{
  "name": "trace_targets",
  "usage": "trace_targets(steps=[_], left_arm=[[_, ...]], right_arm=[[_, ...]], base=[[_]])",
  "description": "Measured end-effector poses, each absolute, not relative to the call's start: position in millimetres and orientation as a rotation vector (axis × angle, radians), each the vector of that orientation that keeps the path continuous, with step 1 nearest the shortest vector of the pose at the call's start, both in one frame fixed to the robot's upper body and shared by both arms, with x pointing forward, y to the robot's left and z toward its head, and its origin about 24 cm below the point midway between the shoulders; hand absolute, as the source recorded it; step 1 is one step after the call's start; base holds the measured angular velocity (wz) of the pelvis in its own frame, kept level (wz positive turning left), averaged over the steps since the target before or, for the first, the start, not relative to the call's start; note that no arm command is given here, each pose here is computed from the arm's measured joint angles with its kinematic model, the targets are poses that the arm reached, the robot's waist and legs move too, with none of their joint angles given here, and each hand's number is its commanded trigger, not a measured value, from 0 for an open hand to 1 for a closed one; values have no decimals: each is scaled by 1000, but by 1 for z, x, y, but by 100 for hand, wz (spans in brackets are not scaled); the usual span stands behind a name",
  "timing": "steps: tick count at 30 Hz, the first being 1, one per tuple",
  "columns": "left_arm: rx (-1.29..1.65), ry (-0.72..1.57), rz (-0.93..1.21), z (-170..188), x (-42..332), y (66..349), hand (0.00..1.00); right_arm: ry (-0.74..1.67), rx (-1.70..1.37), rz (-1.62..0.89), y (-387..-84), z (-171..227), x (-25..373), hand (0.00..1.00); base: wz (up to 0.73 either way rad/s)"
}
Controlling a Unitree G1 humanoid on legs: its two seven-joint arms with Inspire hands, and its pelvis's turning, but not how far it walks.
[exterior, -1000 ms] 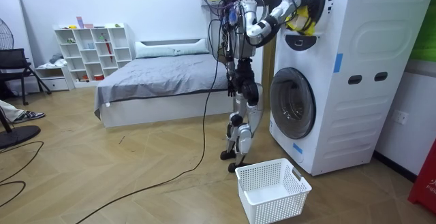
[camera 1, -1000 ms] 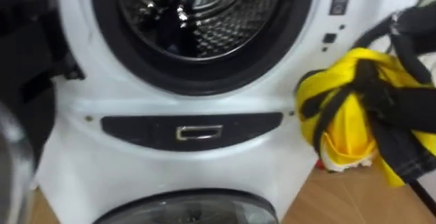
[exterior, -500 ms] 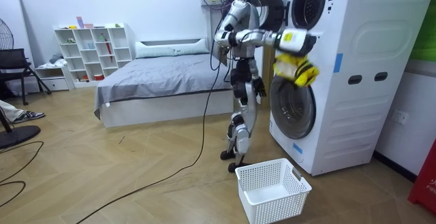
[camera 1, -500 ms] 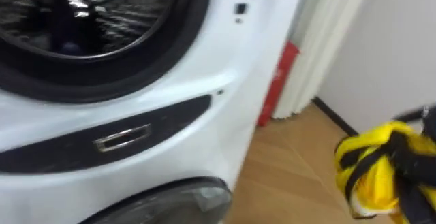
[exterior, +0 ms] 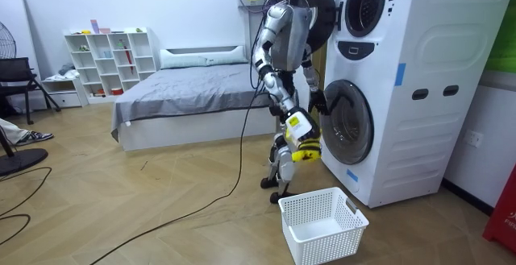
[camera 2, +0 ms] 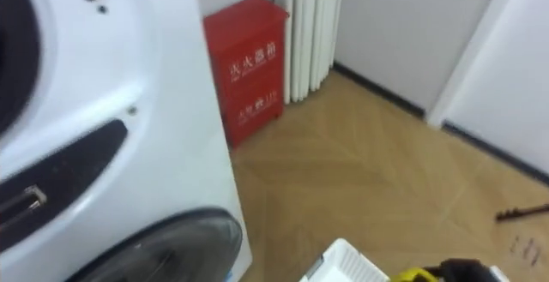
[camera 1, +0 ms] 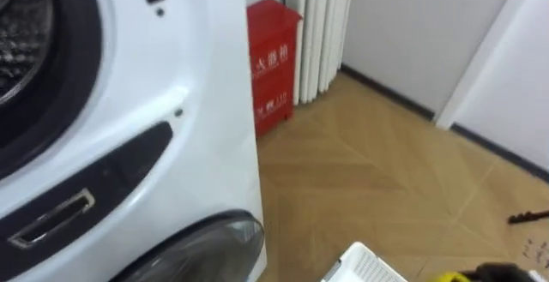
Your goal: Pick clothes from washing machine
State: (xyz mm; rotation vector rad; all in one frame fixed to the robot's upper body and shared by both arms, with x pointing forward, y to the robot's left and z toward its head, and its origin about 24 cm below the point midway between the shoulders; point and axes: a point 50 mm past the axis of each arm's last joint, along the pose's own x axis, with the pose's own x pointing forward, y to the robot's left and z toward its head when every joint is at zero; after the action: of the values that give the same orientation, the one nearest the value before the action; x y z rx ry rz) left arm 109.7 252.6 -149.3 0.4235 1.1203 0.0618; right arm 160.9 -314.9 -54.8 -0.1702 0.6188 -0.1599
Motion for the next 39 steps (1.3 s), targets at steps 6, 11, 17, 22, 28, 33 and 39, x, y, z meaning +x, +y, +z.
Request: trace_targets(steps=[6,11,17,22,28,33,39], left_arm=[[391,1068,35,-149,125,238,0],[369,1058,-2,-151,125,228,0],[378,1040,-33,-151,131,220,0],[365,1030,-7,-150,134,219,0],[335,1020,23,-149,135,218,0],[339,1003,2,-149,138,213,0],[340,987,5,-147,140,212,0]], right_arm=[[604,-180,-216,-313,-60,180,100],[621,-188,-216,-303,-68,197,100],[624,-194,-253,-299,-72,202,100],[614,-166,-281,-293,-74,204,0],[595,-132,-304,-287,-75,207,0],[600,-117,-309,-283,-77,206,0],[614,-122,-266,-273,-81,207,0]], base=[[0],[4],[21],[14],[13],[11],[12]])
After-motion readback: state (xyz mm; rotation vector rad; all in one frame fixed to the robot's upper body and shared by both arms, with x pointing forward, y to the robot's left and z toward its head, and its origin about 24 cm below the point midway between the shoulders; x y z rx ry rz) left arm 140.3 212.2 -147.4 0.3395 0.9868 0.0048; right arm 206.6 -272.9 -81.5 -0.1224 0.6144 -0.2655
